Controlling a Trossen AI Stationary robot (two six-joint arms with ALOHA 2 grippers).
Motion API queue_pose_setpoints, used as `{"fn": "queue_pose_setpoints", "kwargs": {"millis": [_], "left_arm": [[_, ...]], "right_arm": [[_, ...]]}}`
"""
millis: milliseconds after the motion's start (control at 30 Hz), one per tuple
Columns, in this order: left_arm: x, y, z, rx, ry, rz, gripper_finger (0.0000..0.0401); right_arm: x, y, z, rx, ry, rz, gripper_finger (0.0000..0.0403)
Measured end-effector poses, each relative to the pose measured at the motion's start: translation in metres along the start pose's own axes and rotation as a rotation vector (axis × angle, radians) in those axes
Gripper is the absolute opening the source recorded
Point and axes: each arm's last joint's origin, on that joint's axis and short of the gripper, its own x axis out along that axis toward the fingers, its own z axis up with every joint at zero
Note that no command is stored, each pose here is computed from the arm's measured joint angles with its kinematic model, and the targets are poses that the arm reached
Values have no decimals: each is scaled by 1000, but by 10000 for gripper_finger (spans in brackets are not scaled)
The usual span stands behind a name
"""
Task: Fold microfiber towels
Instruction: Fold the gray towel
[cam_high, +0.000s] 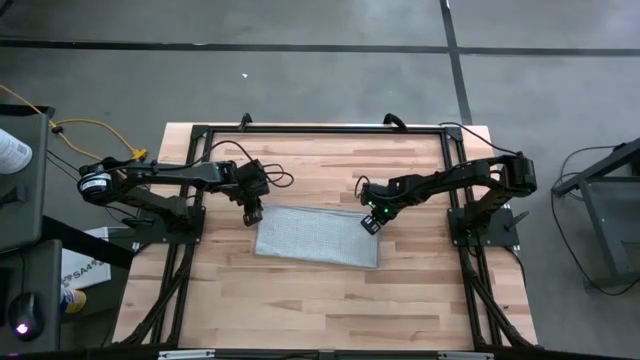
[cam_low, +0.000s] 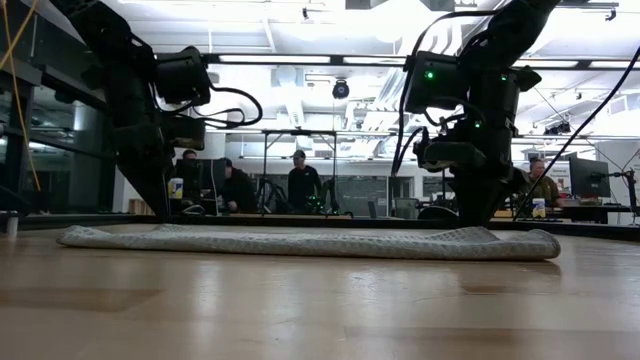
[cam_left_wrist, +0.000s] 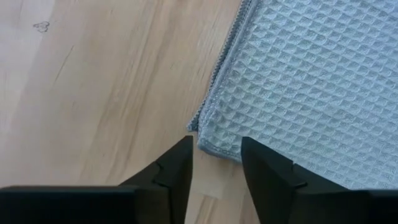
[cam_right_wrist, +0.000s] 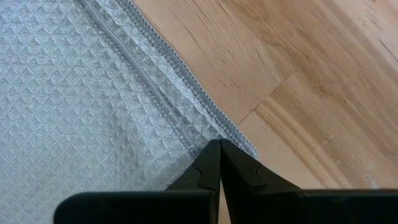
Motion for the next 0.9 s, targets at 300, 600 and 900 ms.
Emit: {"fn": "queue_pose_setpoints", "kwargs": {"millis": [300,600,900], "left_arm": [[0,0,1,1,-9,1,155],[0,0,1,0,-9,5,155],[0,1,1,0,-8,8,155]], "right_arm": [[0,0,2,-10,-37,-21,2],[0,5,5,-62,-69,33,2],[0,6,6,-73,-98,18,3]]}}
